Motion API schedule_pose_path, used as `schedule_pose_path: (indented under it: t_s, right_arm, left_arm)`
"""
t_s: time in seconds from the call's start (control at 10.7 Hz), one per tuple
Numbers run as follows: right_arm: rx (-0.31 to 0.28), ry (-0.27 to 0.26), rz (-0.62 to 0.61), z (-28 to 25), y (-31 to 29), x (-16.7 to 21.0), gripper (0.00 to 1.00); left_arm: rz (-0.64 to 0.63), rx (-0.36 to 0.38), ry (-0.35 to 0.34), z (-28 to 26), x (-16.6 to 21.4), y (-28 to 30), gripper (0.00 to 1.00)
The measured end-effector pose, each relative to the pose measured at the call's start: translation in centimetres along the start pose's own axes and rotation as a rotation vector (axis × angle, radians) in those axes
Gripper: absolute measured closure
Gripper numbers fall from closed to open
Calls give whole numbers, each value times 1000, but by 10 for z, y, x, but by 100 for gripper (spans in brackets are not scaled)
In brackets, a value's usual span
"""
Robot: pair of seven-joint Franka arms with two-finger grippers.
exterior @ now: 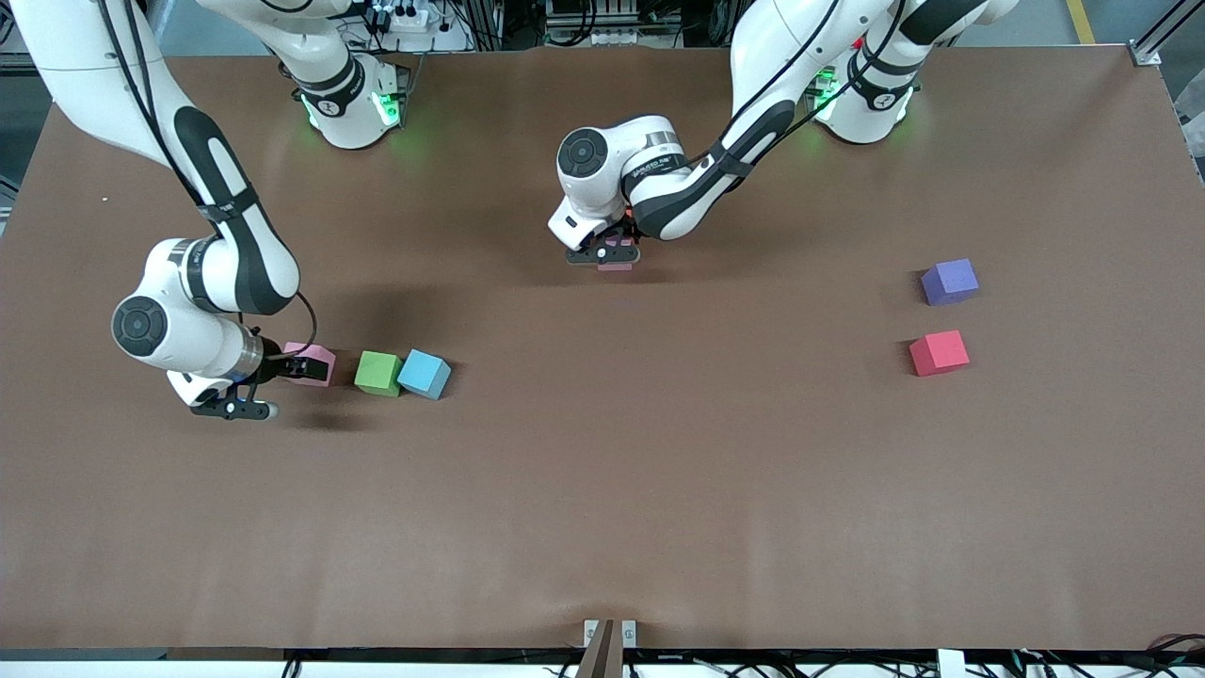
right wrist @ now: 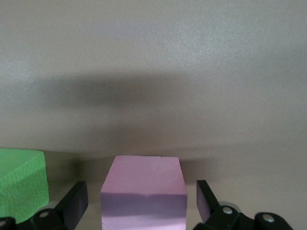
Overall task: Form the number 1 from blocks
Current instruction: 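Grasp the second pink cube with the right gripper while the left gripper withdraws, then carry the pink cube to the column while the left gripper grasps red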
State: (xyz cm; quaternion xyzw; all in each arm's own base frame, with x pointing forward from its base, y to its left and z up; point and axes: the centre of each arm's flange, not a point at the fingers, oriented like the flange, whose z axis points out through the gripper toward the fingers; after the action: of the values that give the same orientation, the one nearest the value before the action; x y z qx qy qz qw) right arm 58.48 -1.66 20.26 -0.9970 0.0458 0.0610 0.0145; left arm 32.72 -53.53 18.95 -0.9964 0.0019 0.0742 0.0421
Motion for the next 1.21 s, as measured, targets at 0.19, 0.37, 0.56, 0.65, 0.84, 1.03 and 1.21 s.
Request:
schedule_pose_path:
  t_s: [0.19, 0.37, 0.56, 0.65, 0.84, 1.03, 1.21]
  right_arm:
    - [0, -9, -4, 6, 1, -1, 2]
    - [-1, -11, -11, 7, 4, -1, 7]
    - [-1, -13, -8, 7, 8, -1, 15]
    - [-1, -14, -7, 7, 8, -1, 24]
    - [2, -14, -4, 7, 8, 0, 33]
    - [10, -14, 6, 7, 9, 0, 33]
    - [16, -10, 10, 2, 8, 1, 34]
  left_arm:
    - [-29, -13, 41, -33, 16, -7, 0]
    - [-93, -22, 102, -80, 23, -16, 0]
    - [-189, -24, 146, -118, 45, -41, 0]
    - [-241, -25, 153, -128, 67, -62, 0]
    - [-352, 1, 132, -129, 119, -119, 0]
    - [-401, 34, 94, -123, 166, -186, 0]
    - [-408, 44, 61, -118, 207, -258, 0]
